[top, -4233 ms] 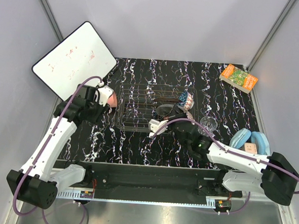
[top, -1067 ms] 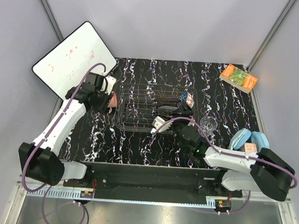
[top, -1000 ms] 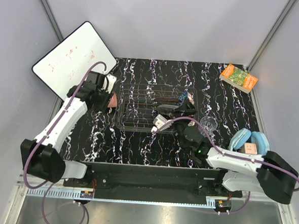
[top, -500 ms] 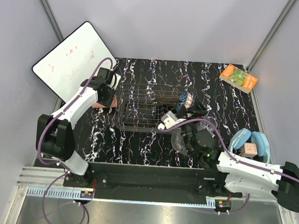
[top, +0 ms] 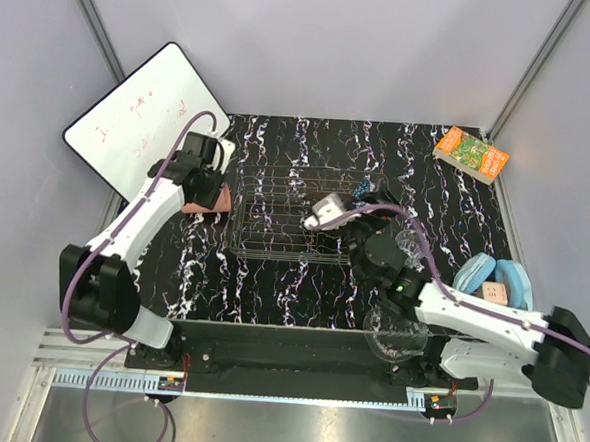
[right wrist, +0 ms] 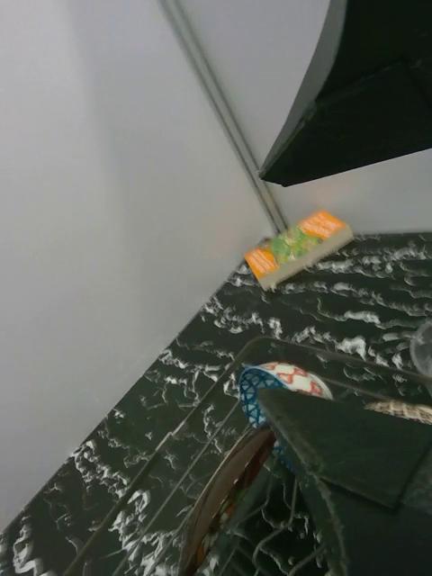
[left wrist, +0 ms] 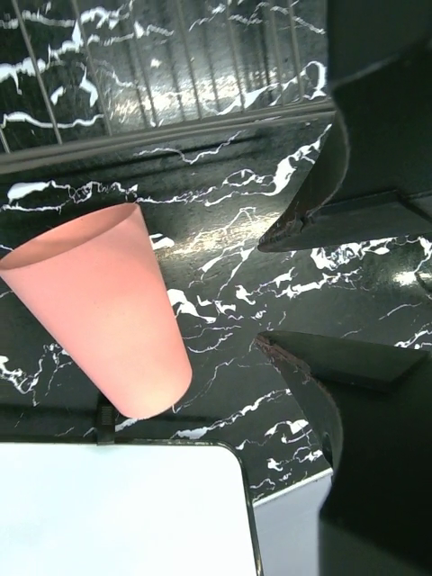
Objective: Load the mixed dishes into the dish rack
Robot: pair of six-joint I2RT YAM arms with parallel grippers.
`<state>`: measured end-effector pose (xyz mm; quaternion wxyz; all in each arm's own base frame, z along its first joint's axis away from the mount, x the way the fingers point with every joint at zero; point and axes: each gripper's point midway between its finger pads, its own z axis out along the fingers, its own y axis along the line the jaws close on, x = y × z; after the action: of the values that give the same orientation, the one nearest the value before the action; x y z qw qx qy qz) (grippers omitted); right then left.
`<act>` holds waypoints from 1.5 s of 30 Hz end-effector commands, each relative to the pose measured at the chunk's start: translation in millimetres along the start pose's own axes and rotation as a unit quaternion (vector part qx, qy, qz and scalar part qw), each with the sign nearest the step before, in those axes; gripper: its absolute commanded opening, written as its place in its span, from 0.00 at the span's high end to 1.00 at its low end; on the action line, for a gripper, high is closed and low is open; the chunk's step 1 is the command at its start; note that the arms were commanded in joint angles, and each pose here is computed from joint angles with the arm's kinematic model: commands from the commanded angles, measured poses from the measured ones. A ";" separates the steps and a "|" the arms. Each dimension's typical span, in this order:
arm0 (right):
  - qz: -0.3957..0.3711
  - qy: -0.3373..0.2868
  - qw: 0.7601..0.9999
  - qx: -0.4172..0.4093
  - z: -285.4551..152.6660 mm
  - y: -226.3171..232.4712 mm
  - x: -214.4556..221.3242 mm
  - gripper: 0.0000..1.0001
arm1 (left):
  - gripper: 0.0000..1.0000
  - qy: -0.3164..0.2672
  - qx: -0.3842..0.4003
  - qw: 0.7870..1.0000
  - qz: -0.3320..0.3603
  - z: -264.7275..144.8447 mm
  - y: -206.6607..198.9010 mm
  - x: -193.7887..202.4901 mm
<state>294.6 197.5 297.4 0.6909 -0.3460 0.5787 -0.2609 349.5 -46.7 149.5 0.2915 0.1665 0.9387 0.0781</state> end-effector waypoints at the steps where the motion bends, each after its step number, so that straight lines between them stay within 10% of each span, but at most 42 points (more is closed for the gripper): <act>1: 0.277 0.059 0.959 0.017 -26.1 -41.8 4.8 0.00 | 0.55 -0.063 0.015 0.998 0.014 -30.6 0.1 -18.5; 7: 0.572 0.189 0.797 0.041 -98.2 -50.6 63.5 0.00 | 0.55 -0.076 0.042 0.996 0.021 -50.0 -6.2 -22.4; 19: 0.559 0.547 0.621 0.049 -204.5 61.4 138.9 0.00 | 0.53 -0.179 0.129 0.968 0.119 -143.6 -78.7 -60.0; 27: 0.496 0.646 0.579 0.036 -244.8 97.8 158.3 0.00 | 0.53 -0.185 0.119 0.968 0.121 -146.9 -74.1 -60.8; 37: 0.335 0.723 0.605 0.003 -239.9 144.4 160.5 0.00 | 0.52 -0.214 0.097 0.965 0.119 -171.8 -58.4 -64.3; 45: 0.365 0.704 0.609 0.014 -217.6 166.9 163.6 0.00 | 0.52 -0.221 0.074 0.964 0.128 -181.0 -45.4 -53.6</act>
<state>93.4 126.1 47.3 0.1009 0.1790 0.9595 -0.1928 276.0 -128.8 289.5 0.4284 0.3267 0.8423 -0.0150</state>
